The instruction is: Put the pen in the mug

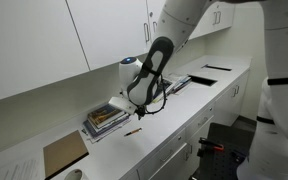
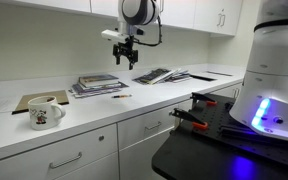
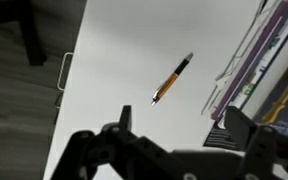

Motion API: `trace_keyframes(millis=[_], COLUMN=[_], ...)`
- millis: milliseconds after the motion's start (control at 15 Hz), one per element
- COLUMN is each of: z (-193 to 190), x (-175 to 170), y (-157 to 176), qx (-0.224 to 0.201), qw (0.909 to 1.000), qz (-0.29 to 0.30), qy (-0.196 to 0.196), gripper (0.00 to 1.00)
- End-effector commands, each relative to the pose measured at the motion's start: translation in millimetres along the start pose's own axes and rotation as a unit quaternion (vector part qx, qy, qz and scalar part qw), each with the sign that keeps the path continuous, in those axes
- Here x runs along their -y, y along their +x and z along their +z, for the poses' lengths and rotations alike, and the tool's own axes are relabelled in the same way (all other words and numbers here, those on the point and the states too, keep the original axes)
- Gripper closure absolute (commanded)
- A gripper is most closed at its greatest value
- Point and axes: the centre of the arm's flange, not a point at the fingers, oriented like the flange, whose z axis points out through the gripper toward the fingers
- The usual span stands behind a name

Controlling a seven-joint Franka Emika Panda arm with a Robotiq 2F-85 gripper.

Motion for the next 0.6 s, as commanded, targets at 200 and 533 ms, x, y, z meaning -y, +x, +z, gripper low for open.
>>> trace_keyframes(millis=[200,533], z=[83.0,123.3], x=[75.5,94.9], y=[2.2,23.7], qx=[-0.023,-0.025], qw=[0.9847,0.9549], qz=[0.161,0.263], qy=[-0.064,-0.136], gripper=[0.0,0.0])
